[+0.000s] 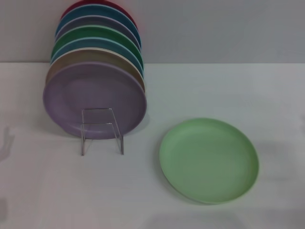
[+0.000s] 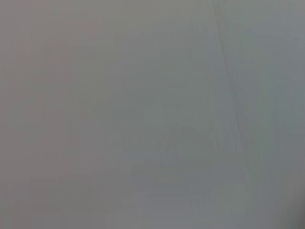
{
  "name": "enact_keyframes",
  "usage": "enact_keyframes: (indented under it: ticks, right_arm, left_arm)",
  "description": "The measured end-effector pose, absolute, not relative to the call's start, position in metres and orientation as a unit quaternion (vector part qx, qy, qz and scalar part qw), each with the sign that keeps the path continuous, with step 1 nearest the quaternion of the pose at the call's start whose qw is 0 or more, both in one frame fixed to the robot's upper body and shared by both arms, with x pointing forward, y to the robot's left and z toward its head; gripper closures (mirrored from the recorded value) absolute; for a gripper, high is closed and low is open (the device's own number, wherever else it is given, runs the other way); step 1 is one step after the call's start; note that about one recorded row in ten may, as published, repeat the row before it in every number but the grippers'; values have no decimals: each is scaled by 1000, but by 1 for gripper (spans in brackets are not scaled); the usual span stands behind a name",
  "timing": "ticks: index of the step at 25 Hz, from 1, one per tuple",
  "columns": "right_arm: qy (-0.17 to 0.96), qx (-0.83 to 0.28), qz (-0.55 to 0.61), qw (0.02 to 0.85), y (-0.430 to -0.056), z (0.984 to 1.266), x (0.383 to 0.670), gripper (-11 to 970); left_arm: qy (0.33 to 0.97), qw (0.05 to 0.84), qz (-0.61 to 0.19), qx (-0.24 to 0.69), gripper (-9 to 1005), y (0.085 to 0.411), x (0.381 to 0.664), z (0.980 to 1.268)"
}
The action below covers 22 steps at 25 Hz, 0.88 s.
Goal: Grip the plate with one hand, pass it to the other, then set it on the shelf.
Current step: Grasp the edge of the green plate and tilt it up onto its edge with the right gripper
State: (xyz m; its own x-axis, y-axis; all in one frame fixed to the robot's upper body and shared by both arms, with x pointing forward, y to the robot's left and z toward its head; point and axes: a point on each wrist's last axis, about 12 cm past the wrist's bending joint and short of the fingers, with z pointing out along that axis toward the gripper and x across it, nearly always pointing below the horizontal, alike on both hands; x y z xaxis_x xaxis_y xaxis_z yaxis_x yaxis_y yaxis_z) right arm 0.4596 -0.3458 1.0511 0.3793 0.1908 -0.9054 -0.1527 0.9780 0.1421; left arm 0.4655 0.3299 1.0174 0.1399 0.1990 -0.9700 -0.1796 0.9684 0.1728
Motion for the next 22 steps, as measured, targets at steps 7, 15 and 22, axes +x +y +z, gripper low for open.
enact_keyframes:
  ticks: [7,15,22]
  right_arm:
    - [537,1,103,837,-354,1062,464,206]
    - [650,14,124,750,-378,1098,507,207]
    - [686,23,174,706,-364,1169,529,206]
  left_arm:
    - [642,757,124,3,127,329,463,1017]
    - [640,758,123,0,127,328,462,1017]
    - [639,759,124,-6,127,329,462,1018]
